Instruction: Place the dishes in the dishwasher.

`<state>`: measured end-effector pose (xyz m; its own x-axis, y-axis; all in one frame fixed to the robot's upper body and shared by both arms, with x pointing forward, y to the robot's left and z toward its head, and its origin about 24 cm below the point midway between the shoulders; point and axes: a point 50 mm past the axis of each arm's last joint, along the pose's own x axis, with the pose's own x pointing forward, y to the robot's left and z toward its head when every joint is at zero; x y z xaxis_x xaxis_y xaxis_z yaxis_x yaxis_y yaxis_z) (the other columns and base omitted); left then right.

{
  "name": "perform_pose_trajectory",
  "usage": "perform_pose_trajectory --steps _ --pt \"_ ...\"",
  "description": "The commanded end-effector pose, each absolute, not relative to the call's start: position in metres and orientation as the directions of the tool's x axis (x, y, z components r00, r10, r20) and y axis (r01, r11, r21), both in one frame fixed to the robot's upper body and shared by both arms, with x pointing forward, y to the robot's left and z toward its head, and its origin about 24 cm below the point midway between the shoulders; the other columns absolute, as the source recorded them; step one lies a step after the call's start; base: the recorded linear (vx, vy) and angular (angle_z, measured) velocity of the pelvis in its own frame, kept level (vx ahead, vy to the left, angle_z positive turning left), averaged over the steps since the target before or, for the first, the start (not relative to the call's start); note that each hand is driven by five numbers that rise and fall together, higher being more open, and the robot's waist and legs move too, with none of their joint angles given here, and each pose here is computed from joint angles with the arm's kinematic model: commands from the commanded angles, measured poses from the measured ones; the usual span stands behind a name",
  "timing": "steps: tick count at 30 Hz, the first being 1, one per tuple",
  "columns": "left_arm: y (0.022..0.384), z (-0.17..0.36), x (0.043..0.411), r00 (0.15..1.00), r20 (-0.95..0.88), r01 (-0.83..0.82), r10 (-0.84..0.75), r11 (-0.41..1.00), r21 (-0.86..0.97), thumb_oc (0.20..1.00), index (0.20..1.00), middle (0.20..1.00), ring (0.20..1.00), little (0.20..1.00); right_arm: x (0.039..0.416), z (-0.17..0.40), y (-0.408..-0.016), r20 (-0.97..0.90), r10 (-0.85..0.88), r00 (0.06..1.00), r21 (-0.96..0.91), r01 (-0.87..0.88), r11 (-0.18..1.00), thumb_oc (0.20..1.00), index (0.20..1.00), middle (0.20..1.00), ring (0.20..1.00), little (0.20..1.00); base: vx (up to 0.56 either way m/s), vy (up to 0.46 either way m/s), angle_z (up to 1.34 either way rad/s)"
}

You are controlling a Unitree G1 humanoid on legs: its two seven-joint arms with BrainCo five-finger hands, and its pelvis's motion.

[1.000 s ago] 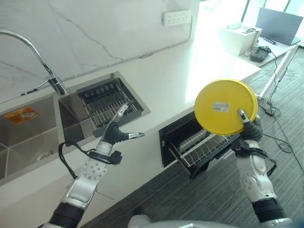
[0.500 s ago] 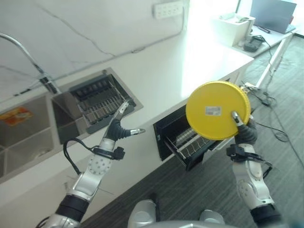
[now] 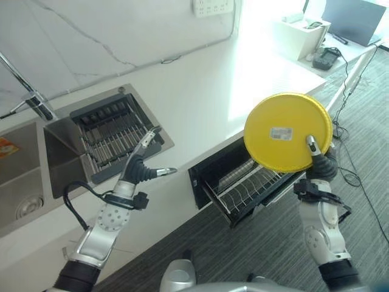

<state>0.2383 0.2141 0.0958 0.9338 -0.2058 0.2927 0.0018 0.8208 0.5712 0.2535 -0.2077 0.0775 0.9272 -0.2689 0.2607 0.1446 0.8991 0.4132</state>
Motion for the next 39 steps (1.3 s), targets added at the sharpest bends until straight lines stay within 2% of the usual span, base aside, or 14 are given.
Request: perform_pose_trajectory --steps 1,4,9,12,19,28,32,36,39 --pt "0.215 0.119 0.237 0.886 0.387 -0.023 -0.255 0.810 0.586 1.000 1.000 1.000 1.000 1.000 0.259 0.113 -0.214 0.446 -0.246 0.860 0.309 0.110 0.945 0.200 0.200 0.200 0.200 0.200 0.01 -0.049 -0.03" --pt "0.215 0.125 0.238 0.874 0.393 -0.012 -0.285 0.797 0.603 1.000 1.000 1.000 1.000 1.000 0.261 0.114 -0.223 0.478 -0.205 0.854 0.183 0.132 0.974 0.200 0.200 0.200 0.200 0.200 -0.05 -0.129 -0.10" --pt "0.208 0.156 0.257 0.809 0.477 -0.048 -0.343 0.771 0.635 1.000 1.000 1.000 1.000 1.000 0.283 0.152 -0.230 0.614 -0.092 0.784 -0.071 0.171 0.983 0.200 0.200 0.200 0.200 0.200 -0.24 -0.159 -0.04" --pt "0.206 0.167 0.263 0.786 0.502 -0.059 -0.360 0.765 0.642 1.000 1.000 1.000 1.000 1.000 0.293 0.167 -0.228 0.651 -0.021 0.759 -0.218 0.214 0.952 0.200 0.200 0.200 0.200 0.200 -0.12 -0.082 -0.10" --pt "0.203 0.182 0.271 0.757 0.515 -0.072 -0.402 0.733 0.677 1.000 1.000 1.000 1.000 1.000 0.305 0.187 -0.227 0.669 0.094 0.737 -0.412 0.263 0.873 0.200 0.200 0.200 0.200 0.200 -0.07 -0.098 0.02" --pt "0.202 0.219 0.280 0.676 0.574 -0.125 -0.462 0.696 0.707 1.000 1.000 1.000 1.000 1.000 0.327 0.232 -0.214 0.673 0.286 0.682 -0.632 0.329 0.702 0.200 0.200 0.200 0.200 0.200 -0.10 -0.074 0.05" --pt "0.201 0.228 0.280 0.656 0.589 -0.146 -0.473 0.685 0.713 1.000 1.000 1.000 1.000 1.000 0.329 0.239 -0.209 0.658 0.341 0.672 -0.681 0.337 0.650 0.200 0.200 0.200 0.200 0.200 -0.06 -0.008 0.05" --pt "0.200 0.239 0.280 0.625 0.608 -0.161 -0.490 0.681 0.715 1.000 1.000 1.000 1.000 1.000 0.334 0.236 -0.197 0.573 0.467 0.674 -0.797 0.327 0.507 0.200 0.200 0.200 0.200 0.200 -0.05 -0.003 0.03" --pt "0.197 0.242 0.279 0.609 0.614 -0.165 -0.502 0.677 0.717 1.000 1.000 1.000 1.000 1.000 0.336 0.234 -0.194 0.542 0.500 0.675 -0.826 0.319 0.465 0.200 0.200 0.200 0.200 0.200 -0.05 -0.012 0.01"
